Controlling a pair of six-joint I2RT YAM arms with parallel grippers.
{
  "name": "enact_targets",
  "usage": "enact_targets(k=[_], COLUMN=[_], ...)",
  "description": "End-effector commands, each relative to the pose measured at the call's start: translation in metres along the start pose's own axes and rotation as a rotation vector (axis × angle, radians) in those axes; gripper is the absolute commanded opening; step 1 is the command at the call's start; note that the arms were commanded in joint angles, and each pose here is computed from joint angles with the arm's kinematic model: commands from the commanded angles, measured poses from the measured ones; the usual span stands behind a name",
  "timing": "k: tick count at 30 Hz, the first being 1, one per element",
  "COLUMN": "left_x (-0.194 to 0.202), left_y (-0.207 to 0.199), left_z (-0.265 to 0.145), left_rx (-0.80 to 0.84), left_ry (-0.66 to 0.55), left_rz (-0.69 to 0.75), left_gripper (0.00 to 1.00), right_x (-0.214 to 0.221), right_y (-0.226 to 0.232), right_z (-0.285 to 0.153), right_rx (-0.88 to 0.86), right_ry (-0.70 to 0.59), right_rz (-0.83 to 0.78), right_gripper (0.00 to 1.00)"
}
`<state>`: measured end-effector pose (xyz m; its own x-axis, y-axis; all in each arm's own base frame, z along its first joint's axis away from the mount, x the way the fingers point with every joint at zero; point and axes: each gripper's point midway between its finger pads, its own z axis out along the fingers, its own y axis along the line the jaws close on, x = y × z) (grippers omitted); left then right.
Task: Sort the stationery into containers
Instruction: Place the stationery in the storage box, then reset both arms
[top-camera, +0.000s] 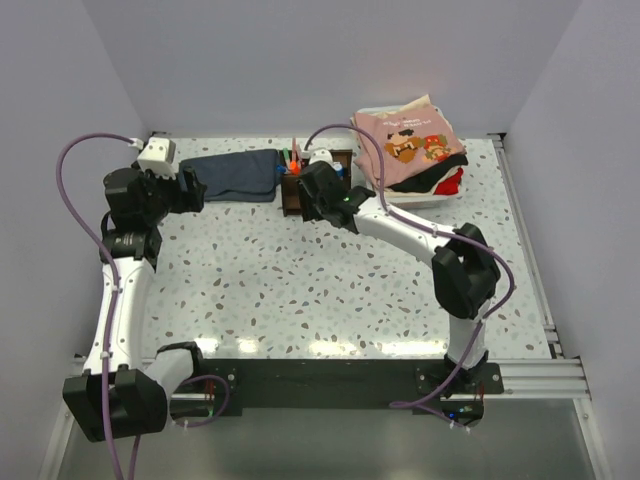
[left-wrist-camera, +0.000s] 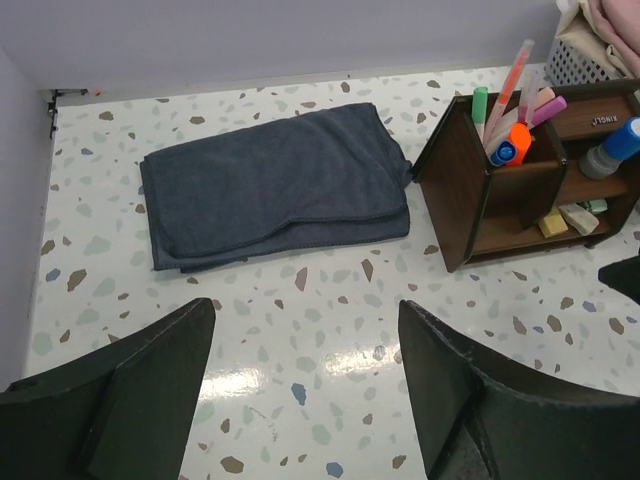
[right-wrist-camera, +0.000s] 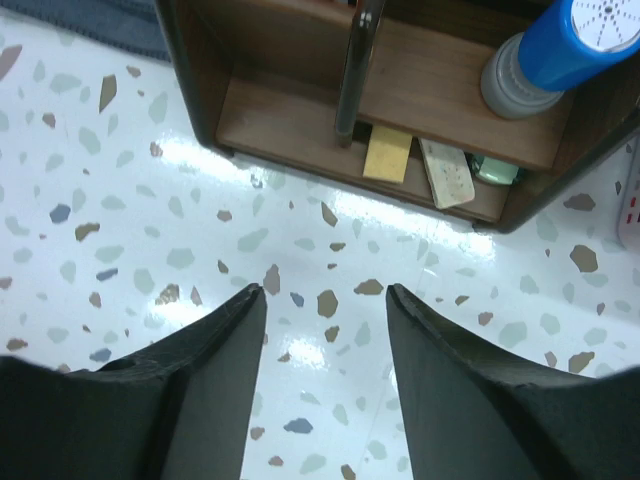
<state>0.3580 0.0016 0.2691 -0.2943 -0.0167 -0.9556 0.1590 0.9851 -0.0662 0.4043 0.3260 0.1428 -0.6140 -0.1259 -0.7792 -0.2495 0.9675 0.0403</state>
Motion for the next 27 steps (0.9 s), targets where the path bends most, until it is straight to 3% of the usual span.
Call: enact_targets(k=[1,2,3,4,5,8,9,13,14,17,18,19,21,22,24,25,26,27], left_x=[-0.023,-0.022,-0.022,-0.023,-0.024,-0.026,-0.027,-0.013,-0.003,0.016,0.021,0.026,0.043,0.048,0.061,0.064,0.070,0.073], left_y=[-0.006,-0.007,-0.008,-0.009,-0.010,-0.015,-0.016,-0.021,-0.024,-0.031,-0.032,-0.032,-0.032,-0.031,-0.032,-0.031,-0.031,-0.031], left_z=[-0.010,-0.011,-0.011,-0.012,-0.012,-0.014,-0.014,-0.011,-0.009,-0.007,-0.006,-0.005,-0.003,-0.002,0.000,0.001,0.004,0.006], left_rx=[0.026,0.032,0.037,0.040,0.044,0.070,0.075,0.114,0.132,0.174,0.181,0.186,0.188,0.187,0.193,0.194,0.197,0.199], left_ry=[-0.062,-0.059,-0.059,-0.062,-0.065,-0.073,-0.076,-0.055,-0.038,0.000,0.011,0.022,0.052,0.061,0.086,0.093,0.108,0.115], left_rz=[0.029,0.028,0.028,0.030,0.031,0.035,0.036,0.056,0.049,0.034,0.030,0.029,0.022,0.024,0.024,0.029,0.029,0.033], left_gripper=[0.79,0.79,0.78,0.78,0.78,0.78,0.78,0.79,0.79,0.79,0.79,0.79,0.79,0.90,1.00,1.00,1.00,1.00], right_x=[-0.009,-0.007,-0.005,-0.002,0.003,0.020,0.016,0.018,0.026,0.030,0.032,0.027,0.033,0.029,0.035,0.035,0.036,0.037], right_y=[-0.006,-0.011,-0.011,-0.007,-0.004,-0.001,-0.004,-0.047,-0.065,-0.095,-0.101,-0.108,-0.132,-0.143,-0.173,-0.191,-0.201,-0.208], right_z=[-0.025,-0.031,-0.034,-0.038,-0.046,-0.060,-0.069,-0.074,-0.071,-0.074,-0.075,-0.083,-0.085,-0.092,-0.098,-0.101,-0.109,-0.114], right_rx=[-0.062,-0.082,-0.112,-0.162,-0.235,-0.349,-0.351,-0.208,-0.175,-0.154,-0.154,-0.151,-0.120,-0.086,0.006,0.084,0.113,0.141], right_ry=[-0.043,-0.044,-0.039,-0.032,-0.026,0.002,-0.017,-0.040,-0.020,-0.017,-0.014,-0.038,-0.027,-0.054,-0.057,-0.068,-0.082,-0.087], right_rz=[-0.085,-0.130,-0.152,-0.180,-0.242,-0.383,-0.393,-0.313,-0.288,-0.263,-0.258,-0.250,-0.221,-0.201,-0.131,-0.121,-0.107,-0.099], right_gripper=[0.58,0.60,0.54,0.45,0.26,0.06,0.06,0.45,0.48,0.48,0.44,0.30,0.26,0.43,0.63,0.79,0.86,0.99])
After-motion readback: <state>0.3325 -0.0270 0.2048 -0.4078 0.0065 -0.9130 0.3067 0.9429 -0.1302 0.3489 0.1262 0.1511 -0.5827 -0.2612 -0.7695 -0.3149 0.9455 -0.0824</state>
